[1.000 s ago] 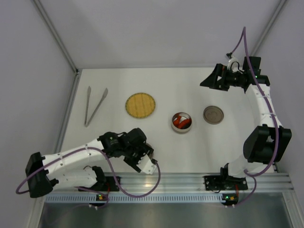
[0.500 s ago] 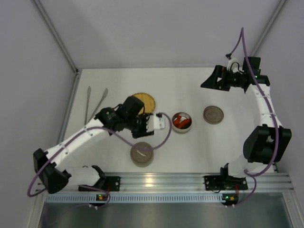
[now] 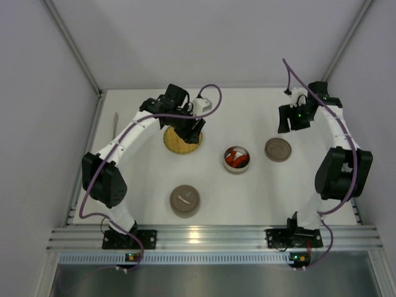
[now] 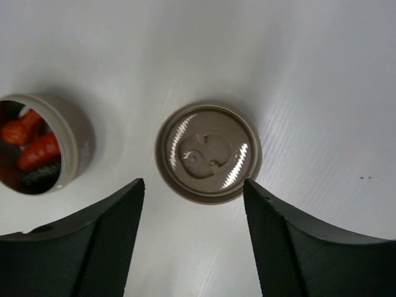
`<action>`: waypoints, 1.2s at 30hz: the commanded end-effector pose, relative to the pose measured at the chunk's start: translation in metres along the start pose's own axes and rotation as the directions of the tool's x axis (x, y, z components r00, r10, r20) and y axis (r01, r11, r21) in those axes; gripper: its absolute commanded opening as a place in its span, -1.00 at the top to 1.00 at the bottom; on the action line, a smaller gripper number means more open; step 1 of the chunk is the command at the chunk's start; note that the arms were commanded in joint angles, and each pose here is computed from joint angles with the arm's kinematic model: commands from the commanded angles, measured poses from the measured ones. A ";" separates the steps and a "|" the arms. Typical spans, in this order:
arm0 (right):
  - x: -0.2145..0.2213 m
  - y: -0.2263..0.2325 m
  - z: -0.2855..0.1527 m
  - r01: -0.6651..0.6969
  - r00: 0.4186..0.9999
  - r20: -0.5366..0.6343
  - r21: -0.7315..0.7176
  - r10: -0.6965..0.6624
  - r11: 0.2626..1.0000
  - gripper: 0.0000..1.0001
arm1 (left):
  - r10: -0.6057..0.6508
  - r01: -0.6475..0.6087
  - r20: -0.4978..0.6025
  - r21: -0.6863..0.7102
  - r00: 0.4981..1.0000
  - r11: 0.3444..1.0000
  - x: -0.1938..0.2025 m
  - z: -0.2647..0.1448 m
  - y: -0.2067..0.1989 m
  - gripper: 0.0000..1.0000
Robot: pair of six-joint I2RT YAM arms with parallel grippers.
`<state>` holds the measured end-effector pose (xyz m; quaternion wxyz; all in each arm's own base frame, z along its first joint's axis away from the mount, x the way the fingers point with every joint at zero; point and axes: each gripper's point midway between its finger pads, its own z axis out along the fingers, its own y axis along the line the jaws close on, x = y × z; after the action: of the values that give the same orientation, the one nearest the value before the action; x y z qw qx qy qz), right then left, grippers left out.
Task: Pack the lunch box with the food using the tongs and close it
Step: Pick up the box lid from the center of the board.
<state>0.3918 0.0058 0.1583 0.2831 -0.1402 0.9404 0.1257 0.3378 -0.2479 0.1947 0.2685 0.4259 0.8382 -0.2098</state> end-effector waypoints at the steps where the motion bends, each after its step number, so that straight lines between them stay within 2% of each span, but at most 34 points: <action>1: 0.024 -0.022 0.002 0.119 0.987 -0.115 0.070 -0.110 0.990 -0.22 | -0.057 0.056 0.029 0.045 0.998 0.997 -0.004 0.001 -0.009 -0.11; 4: 0.040 -0.023 0.015 0.153 0.972 -0.186 0.048 -0.142 0.987 -0.04 | -0.081 0.080 0.021 0.062 0.996 0.995 0.000 0.006 -0.009 -0.11; 9: 0.076 -0.003 0.035 0.249 0.929 -0.280 -0.013 -0.243 0.968 0.01 | -0.115 0.111 0.030 0.104 0.993 0.988 0.001 0.009 -0.008 -0.12; 16: 0.097 0.008 0.056 0.307 0.889 -0.325 -0.097 -0.322 0.947 0.10 | -0.106 0.097 0.033 0.211 0.994 0.973 0.003 0.005 -0.022 -0.18; 23: 0.106 0.026 0.075 0.393 0.836 -0.350 -0.154 -0.422 0.907 0.11 | -0.101 0.092 0.027 0.222 0.995 0.971 0.009 0.006 -0.024 -0.19; 33: 0.117 0.034 0.090 0.427 0.798 -0.383 -0.184 -0.465 0.885 0.15 | -0.105 0.094 0.037 0.216 0.994 0.972 0.007 0.007 -0.016 -0.19; 36: 0.121 0.034 0.093 0.429 0.789 -0.394 -0.194 -0.471 0.882 0.24 | -0.107 0.095 0.041 0.214 0.993 0.972 0.006 0.005 -0.015 -0.19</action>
<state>0.3269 0.0375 0.0300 0.0832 -0.3769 0.9202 0.0654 0.3203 -0.2532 0.1827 0.2213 0.3951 0.8355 -0.3114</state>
